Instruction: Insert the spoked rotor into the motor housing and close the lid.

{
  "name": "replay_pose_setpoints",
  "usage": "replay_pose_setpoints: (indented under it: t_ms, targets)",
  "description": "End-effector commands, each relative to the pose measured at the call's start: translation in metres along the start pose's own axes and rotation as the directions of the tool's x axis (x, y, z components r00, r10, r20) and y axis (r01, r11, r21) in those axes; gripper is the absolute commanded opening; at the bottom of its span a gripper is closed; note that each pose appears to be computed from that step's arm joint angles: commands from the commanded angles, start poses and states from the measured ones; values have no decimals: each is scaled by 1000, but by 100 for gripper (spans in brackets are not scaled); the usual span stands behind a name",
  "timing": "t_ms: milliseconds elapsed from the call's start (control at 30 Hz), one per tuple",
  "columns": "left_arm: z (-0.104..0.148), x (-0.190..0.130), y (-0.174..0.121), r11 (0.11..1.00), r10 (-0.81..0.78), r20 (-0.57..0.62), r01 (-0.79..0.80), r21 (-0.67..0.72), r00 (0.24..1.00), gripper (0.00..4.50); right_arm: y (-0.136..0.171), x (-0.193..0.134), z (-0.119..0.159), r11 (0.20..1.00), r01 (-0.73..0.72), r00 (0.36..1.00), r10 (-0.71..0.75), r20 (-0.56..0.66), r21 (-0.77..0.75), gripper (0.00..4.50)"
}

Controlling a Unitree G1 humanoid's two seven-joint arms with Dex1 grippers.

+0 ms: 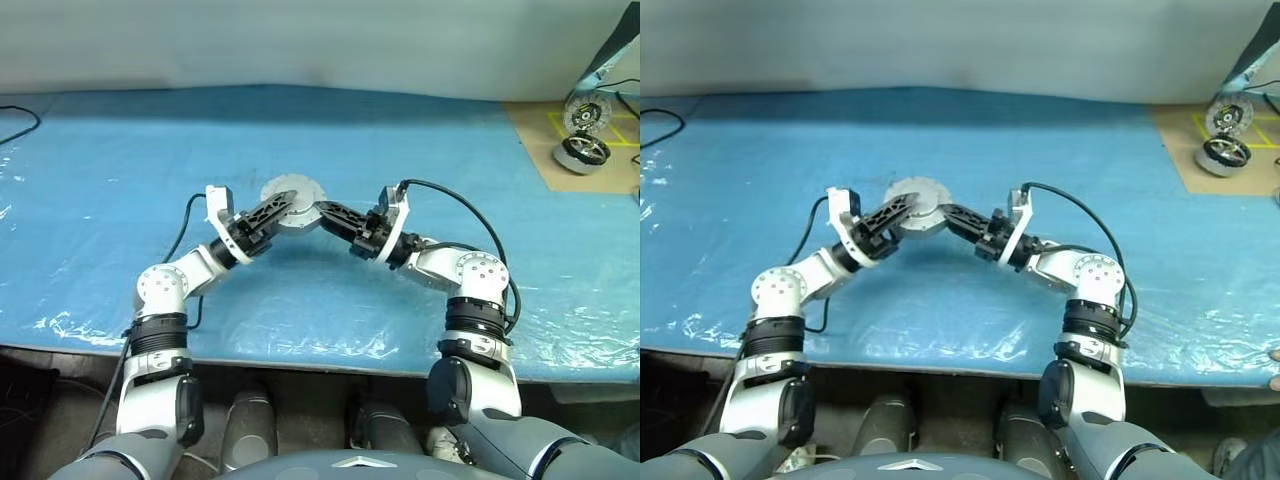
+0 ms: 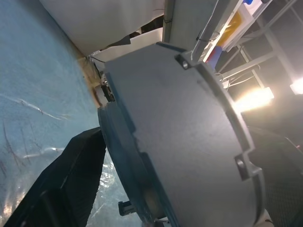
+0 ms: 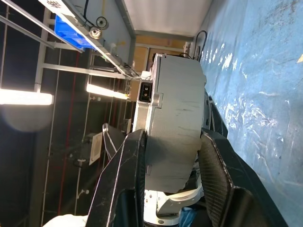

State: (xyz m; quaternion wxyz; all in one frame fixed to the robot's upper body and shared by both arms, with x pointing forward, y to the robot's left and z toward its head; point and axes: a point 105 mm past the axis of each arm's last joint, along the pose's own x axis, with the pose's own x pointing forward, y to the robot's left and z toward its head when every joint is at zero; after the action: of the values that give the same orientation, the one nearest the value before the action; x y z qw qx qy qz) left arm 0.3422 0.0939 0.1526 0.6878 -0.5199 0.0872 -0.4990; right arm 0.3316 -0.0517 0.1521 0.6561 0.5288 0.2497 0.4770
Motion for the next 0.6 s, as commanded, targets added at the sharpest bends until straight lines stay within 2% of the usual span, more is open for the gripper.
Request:
replay_pose_setpoints:
  t_ms: [33, 100, 133, 233, 300, 367, 433, 533, 600]
  targets:
    - [3, 14, 4, 1000, 17, 24, -17, 5, 1000, 449, 22, 3, 1, 995, -86, 996, 86, -2, -52, 124]
    - [4, 17, 5, 1000, 24, 30, -25, 12, 999, 449, 21, 3, 0, 995, -81, 997, 81, -7, -55, 124]
    - [3, 17, 6, 999, 33, 24, -34, 41, 999, 432, 21, 3, 0, 995, -78, 997, 78, -6, -56, 124]
    - [-2, 13, 2, 998, 16, 4, -16, 54, 1000, 356, 19, 2, 0, 996, -71, 997, 71, -1, -57, 124]
    - [-2, 11, 13, 993, 94, -8, -93, 77, 996, 309, 19, 3, 0, 996, -71, 997, 72, 0, -58, 124]
    - [1, 9, 13, 993, 93, 3, -93, 78, 996, 257, 19, 5, 0, 996, -71, 997, 72, 1, -59, 124]
    - [5, 7, 4, 997, 37, 22, -38, 72, 999, 256, 19, 6, -1, 996, -68, 998, 68, 1, -63, 124]
    - [8, 8, 13, 988, 117, 28, -119, 101, 993, 256, 17, 7, 0, 995, -43, 999, 44, 3, -94, 124]
    - [10, 8, 5, 994, 64, 39, -68, 87, 997, 256, 15, 8, 2, 992, -18, 1000, 20, 17, -121, 124]
